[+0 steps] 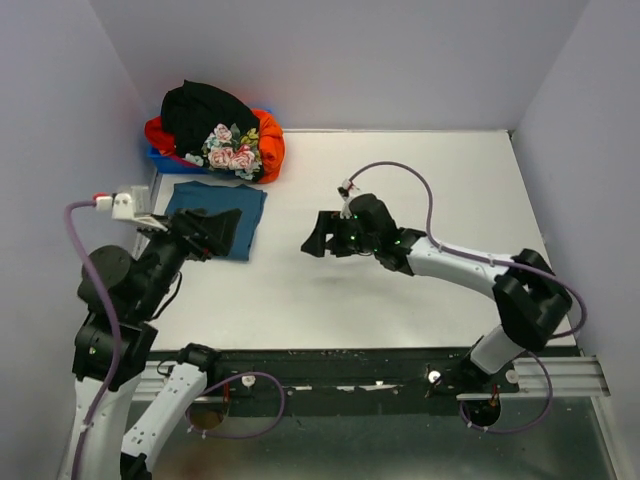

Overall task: Fold and stack the t-shirts
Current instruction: Put the neatly folded tshirt into the corner of the board with the right arm

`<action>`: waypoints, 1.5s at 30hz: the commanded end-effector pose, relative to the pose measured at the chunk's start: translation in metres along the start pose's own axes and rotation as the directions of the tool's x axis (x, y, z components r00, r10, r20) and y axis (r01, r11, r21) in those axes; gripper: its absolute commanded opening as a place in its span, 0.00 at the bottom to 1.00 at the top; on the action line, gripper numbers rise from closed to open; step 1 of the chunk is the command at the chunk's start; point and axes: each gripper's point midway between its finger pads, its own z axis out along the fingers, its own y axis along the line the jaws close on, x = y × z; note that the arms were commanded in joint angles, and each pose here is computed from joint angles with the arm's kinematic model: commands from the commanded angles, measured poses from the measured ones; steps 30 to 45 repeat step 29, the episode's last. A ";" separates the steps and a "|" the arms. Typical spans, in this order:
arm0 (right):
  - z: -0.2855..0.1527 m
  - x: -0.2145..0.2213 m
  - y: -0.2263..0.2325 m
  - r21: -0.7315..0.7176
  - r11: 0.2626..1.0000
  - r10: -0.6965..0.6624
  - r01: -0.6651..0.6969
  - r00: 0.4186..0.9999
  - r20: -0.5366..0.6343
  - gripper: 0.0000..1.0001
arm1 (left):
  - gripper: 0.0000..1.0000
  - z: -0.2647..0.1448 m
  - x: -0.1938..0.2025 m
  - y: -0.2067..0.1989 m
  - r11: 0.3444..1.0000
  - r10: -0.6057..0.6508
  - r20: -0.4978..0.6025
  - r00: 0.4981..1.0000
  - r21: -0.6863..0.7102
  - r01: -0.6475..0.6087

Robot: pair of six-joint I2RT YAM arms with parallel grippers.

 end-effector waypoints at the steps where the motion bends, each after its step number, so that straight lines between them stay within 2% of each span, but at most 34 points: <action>1: -0.051 -0.007 -0.001 0.015 0.997 -0.072 0.071 0.994 0.082 0.87 | 0.99 0.025 0.067 0.024 0.999 -0.021 -0.228 0.973 -0.033 0.014; 6: -0.117 -0.011 0.001 0.015 0.986 -0.164 0.165 0.966 0.199 0.88 | 0.99 0.039 0.117 0.056 0.993 -0.054 -0.347 0.936 -0.118 0.014; 12: -0.152 -0.011 -0.016 0.098 0.964 -0.264 0.247 0.929 0.259 0.89 | 0.99 0.049 0.142 0.081 0.984 -0.037 -0.409 0.912 -0.176 -0.039; 20: -0.152 -0.014 -0.022 0.116 0.966 -0.258 0.233 0.918 0.302 0.89 | 0.99 0.061 0.159 0.095 0.979 -0.027 -0.435 0.900 -0.194 -0.065; 29: -0.152 -0.005 -0.022 0.073 0.966 -0.257 0.247 0.907 0.332 0.88 | 0.99 0.062 0.172 0.101 0.973 -0.084 -0.439 0.894 -0.230 -0.022; 45: -0.152 -0.005 -0.022 0.073 0.966 -0.257 0.247 0.907 0.332 0.88 | 0.99 0.062 0.172 0.101 0.973 -0.084 -0.439 0.894 -0.230 -0.022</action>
